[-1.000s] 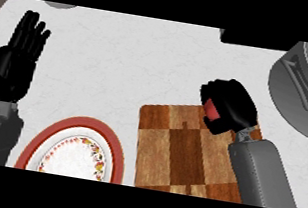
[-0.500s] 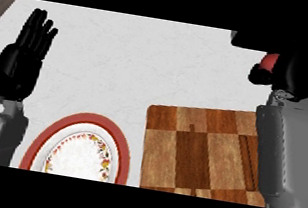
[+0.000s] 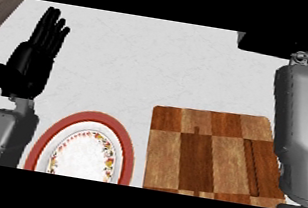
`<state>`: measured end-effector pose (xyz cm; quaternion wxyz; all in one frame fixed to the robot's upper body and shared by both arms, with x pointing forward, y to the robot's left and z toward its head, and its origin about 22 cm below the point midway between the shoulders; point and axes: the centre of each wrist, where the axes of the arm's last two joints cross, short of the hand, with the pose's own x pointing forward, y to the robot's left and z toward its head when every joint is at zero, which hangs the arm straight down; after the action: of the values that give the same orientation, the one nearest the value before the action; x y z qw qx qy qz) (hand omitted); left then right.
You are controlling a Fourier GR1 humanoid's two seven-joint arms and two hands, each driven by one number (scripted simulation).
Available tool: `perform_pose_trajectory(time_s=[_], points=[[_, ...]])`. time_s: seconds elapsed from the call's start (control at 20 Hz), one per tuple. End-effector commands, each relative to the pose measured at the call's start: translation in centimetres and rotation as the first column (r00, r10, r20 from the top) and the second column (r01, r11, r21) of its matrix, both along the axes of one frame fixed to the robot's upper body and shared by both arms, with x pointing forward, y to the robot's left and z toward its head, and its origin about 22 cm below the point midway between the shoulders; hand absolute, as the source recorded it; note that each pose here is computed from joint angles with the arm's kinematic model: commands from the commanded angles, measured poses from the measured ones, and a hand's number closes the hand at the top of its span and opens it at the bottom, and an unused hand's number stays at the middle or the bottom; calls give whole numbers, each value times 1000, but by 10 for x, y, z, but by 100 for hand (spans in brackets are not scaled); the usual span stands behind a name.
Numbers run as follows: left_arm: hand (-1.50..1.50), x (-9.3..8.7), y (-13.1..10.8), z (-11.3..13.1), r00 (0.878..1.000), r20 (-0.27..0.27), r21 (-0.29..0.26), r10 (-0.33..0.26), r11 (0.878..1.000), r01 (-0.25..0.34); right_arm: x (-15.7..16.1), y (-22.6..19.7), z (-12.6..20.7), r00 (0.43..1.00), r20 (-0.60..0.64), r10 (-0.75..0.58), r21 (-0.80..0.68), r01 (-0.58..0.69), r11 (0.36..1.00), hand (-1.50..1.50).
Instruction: Pick the bell pepper from the cutting board and place it in the pot
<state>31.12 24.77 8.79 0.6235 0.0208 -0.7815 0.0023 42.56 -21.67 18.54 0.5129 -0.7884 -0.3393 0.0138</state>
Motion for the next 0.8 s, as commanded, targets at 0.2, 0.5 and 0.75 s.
perform_pose_trajectory(time_s=[0.2,0.5,0.75], points=[[0,-1,10,-13,999,-13,-3,38,999,-38,22,-39,-3,985,-32,-171,55,172,984,150],[0,-5,23,-12,998,-38,-2,55,998,-55,11,-84,-26,983,2,-185,72,184,980,150],[0,-21,25,-1,997,-39,-10,62,998,-63,-23,-121,-74,989,-3,-148,96,147,984,150]])
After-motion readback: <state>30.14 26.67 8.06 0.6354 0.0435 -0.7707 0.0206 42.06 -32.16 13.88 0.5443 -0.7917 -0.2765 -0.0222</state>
